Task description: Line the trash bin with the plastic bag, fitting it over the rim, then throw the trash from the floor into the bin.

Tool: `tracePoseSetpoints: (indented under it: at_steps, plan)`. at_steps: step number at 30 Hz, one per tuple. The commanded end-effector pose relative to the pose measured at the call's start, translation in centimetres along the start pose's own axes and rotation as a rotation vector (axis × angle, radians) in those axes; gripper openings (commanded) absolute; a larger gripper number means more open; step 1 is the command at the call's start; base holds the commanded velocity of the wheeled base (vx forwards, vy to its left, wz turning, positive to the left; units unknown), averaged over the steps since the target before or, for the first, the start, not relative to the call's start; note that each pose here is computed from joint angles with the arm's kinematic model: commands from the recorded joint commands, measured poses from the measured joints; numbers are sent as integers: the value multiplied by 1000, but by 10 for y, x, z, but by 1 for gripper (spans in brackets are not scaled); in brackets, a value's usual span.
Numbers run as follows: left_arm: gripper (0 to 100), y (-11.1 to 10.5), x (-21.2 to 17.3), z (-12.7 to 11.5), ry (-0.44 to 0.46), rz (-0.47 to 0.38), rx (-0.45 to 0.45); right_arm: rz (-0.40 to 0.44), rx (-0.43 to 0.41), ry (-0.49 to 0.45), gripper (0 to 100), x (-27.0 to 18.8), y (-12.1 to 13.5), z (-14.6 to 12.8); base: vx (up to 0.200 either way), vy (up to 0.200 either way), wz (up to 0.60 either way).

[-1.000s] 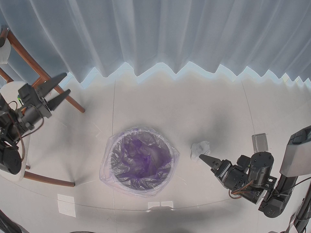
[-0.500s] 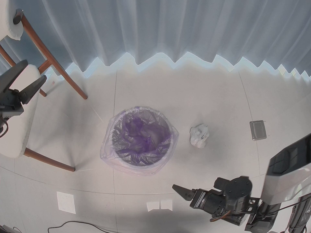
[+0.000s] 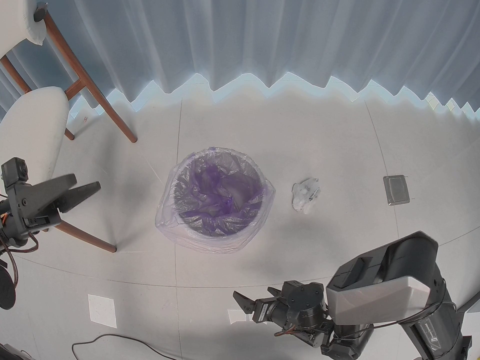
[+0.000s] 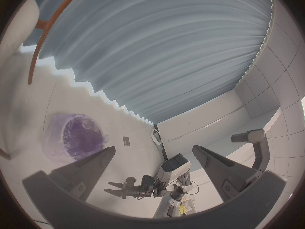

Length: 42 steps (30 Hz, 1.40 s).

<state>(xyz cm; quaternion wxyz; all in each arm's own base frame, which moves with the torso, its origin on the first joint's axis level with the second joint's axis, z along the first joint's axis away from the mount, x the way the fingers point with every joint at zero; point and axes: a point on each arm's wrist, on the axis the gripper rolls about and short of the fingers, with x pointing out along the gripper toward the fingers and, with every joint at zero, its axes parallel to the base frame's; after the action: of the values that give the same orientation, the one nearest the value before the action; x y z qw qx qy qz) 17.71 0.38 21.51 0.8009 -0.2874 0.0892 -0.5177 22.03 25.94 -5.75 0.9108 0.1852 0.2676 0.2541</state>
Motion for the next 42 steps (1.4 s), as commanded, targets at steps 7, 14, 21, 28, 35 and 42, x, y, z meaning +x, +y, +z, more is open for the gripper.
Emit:
tracePoseSetpoints:
  at_steps: [7, 14, 21, 28, 35, 42]
  plan:
    - [100, 31, 5, -16, 45, 24, -90, 148, -63, -52, 100, 55, -7, 3, 0, 0, 0]
    - [100, 31, 6, -17, 46, 22, -89, 221, -117, -139, 100, 73, -8, 30, 0, 0, 0]
    - [100, 30, 9, -19, 59, 8, -97, 238, -136, -199, 100, 82, -12, 48, 0, 0, 0]
    - [100, 29, 11, -21, 68, -3, -100, 229, -148, -207, 100, 83, -15, 50, 0, 0, 0]
    - [100, 29, 12, -23, 76, -9, -107, 228, -145, -220, 100, 86, -18, 53, 0, 0, 0]
    - [100, 29, 13, -25, 81, -13, -111, 237, -143, -236, 100, 98, -20, 48, 0, 0, 0]
